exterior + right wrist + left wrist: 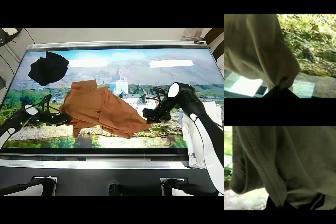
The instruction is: Fold the shirts.
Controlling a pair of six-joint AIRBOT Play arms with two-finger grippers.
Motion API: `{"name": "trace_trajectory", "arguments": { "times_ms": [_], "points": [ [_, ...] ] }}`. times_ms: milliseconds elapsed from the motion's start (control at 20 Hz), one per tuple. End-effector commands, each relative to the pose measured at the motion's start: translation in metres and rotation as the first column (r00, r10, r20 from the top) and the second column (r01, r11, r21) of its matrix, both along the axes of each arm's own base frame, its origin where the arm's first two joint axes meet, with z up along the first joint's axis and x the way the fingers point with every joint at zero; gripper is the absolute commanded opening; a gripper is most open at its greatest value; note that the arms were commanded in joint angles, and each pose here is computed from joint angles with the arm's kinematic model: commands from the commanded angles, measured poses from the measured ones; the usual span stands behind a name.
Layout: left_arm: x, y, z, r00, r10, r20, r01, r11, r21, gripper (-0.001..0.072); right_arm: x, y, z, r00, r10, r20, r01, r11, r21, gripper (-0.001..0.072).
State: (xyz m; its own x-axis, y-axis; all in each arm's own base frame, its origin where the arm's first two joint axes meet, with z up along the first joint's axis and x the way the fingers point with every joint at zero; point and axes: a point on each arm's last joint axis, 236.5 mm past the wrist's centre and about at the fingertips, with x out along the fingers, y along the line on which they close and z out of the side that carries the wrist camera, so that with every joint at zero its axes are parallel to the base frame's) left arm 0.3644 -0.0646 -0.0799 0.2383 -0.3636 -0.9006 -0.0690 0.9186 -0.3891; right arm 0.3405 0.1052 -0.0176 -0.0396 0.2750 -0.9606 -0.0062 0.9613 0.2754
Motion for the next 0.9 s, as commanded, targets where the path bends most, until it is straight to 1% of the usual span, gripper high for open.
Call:
{"name": "trace_trajectory", "arguments": {
  "times_ms": [0, 50, 100, 150, 200, 250, 300, 350, 400, 450, 500, 550, 650, 850],
  "points": [
    [0.02, -0.003, 0.058, 0.988, -0.081, 0.13, 0.08, 0.997, 0.012, 0.0026, 0.021, 0.004, 0.028, 0.992, -0.015, 0.127, 0.013, 1.0, 0.022, 0.0043],
    [0.04, 0.001, 0.112, 0.957, -0.089, 0.275, 0.081, 0.996, 0.041, 0.0026, 0.038, 0.004, 0.054, 0.972, -0.028, 0.233, 0.021, 0.999, 0.029, 0.0042],
    [0.059, 0.006, 0.176, 0.898, -0.078, 0.432, 0.054, 0.996, 0.067, 0.0026, 0.064, 0.002, 0.095, 0.919, -0.06, 0.389, 0.048, 0.998, 0.041, 0.0042],
    [0.071, 0.014, 0.261, 0.787, -0.062, 0.614, 0.008, 0.996, 0.09, 0.0026, 0.086, -0.005, 0.145, 0.836, -0.107, 0.538, 0.091, 0.994, 0.056, 0.0042],
    [0.069, 0.021, 0.35, 0.639, -0.033, 0.768, -0.052, 0.995, 0.086, 0.0026, 0.105, -0.018, 0.213, 0.696, -0.172, 0.697, 0.156, 0.984, 0.087, 0.0042],
    [0.052, 0.031, 0.447, 0.441, 0.001, 0.898, -0.123, 0.991, 0.059, 0.0026, 0.11, -0.035, 0.284, 0.529, -0.229, 0.817, 0.218, 0.967, 0.129, 0.0042],
    [0.021, 0.043, 0.529, 0.251, 0.027, 0.968, -0.19, 0.982, 0.022, 0.0026, 0.1, -0.059, 0.362, 0.329, -0.261, 0.908, 0.271, 0.947, 0.173, 0.0042],
    [-0.021, 0.056, 0.598, 0.083, 0.05, 0.995, -0.254, 0.967, -0.028, 0.0025, 0.076, -0.081, 0.425, 0.163, -0.262, 0.951, 0.313, 0.928, 0.202, 0.0042],
    [-0.06, 0.066, 0.639, -0.017, 0.07, 0.997, -0.299, 0.951, -0.072, 0.0025, 0.04, -0.105, 0.477, 0.03, -0.252, 0.967, 0.361, 0.905, 0.225, 0.0042],
    [-0.095, 0.069, 0.665, -0.081, 0.103, 0.991, -0.318, 0.94, -0.124, 0.0025, 0.006, -0.12, 0.505, -0.034, -0.252, 0.967, 0.392, 0.887, 0.245, 0.0042],
    [-0.118, 0.066, 0.677, -0.11, 0.137, 0.984, -0.305, 0.938, -0.165, 0.0026, -0.022, -0.127, 0.515, -0.049, -0.27, 0.962, 0.404, 0.875, 0.266, 0.0042],
    [-0.131, 0.057, 0.678, -0.109, 0.174, 0.979, -0.27, 0.942, -0.198, 0.0026, -0.045, -0.13, 0.516, -0.041, -0.286, 0.957, 0.409, 0.869, 0.277, 0.0042],
    [-0.145, 0.04, 0.678, -0.096, 0.199, 0.975, -0.202, 0.956, -0.215, 0.0026, -0.073, -0.134, 0.511, -0.012, -0.305, 0.952, 0.421, 0.862, 0.282, 0.0042],
    [-0.153, 0.035, 0.682, -0.107, 0.204, 0.973, -0.184, 0.958, -0.221, 0.0027, -0.105, -0.139, 0.512, -0.016, -0.319, 0.948, 0.426, 0.855, 0.295, 0.0042]
  ]
}}
